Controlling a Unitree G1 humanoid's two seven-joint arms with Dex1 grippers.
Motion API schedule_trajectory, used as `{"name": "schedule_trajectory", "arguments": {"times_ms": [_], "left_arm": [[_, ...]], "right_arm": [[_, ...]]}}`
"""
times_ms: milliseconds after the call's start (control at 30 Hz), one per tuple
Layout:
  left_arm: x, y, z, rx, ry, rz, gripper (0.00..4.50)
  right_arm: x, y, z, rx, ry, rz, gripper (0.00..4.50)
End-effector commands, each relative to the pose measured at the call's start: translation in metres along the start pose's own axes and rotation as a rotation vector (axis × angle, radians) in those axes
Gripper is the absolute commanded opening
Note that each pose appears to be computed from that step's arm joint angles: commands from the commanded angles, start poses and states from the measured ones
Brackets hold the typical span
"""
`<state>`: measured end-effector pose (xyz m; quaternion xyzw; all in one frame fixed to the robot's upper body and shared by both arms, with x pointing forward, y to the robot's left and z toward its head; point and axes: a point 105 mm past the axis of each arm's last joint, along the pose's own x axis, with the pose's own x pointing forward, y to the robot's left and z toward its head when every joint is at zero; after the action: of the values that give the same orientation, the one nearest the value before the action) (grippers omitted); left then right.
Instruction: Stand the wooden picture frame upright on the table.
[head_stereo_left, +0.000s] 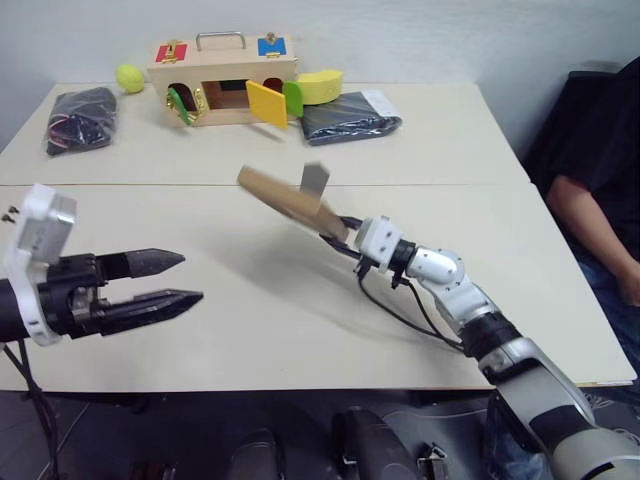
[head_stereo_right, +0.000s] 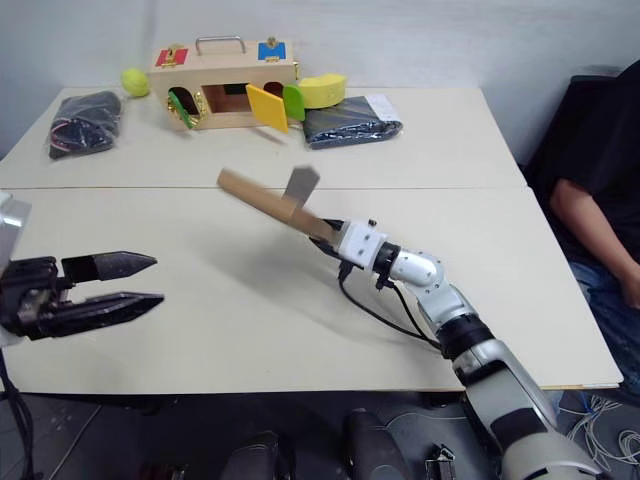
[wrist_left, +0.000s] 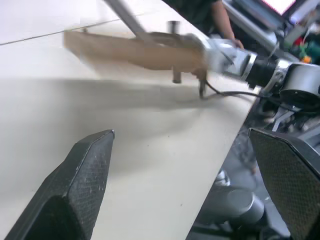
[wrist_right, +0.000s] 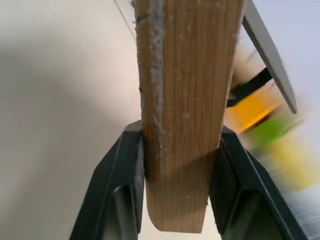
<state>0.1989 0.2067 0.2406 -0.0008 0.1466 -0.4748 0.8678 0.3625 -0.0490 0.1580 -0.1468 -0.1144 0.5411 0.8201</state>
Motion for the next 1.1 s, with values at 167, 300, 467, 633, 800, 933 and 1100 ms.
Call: {"name": "schedule_trajectory", "arguments": {"times_ms": [167,300,467,633,800,933,1100], "left_arm": [[0.006,-0.002,-0.006,0.079,-0.009,0.021,4.5],[0.009,-0.004,-0.002,0.1,-0.031,-0.003,4.5],[0.007,-0.005,0.003,0.083,-0.051,-0.044,4.5],[0.002,-0.004,0.005,0.068,-0.04,-0.064,4.5],[0.001,0.004,0.004,0.072,-0.023,-0.057,4.5],[0.002,0.008,0.001,0.112,0.001,-0.041,4.5],[0.005,0.014,0.004,0.168,-0.019,-0.026,4.5]], "right_arm": [[-0.006,0.034,0.039,0.476,-0.057,0.294,1.24],[-0.009,0.051,0.015,0.549,0.038,0.329,1.24],[-0.009,0.063,-0.002,0.602,0.079,0.308,1.59],[-0.018,0.068,-0.005,0.554,0.117,0.331,3.2],[-0.048,0.057,-0.007,0.292,0.221,0.369,4.44],[-0.092,0.025,0.011,0.052,0.335,0.404,4.44],[-0.141,-0.018,0.085,0.268,0.221,0.359,4.44]]}}
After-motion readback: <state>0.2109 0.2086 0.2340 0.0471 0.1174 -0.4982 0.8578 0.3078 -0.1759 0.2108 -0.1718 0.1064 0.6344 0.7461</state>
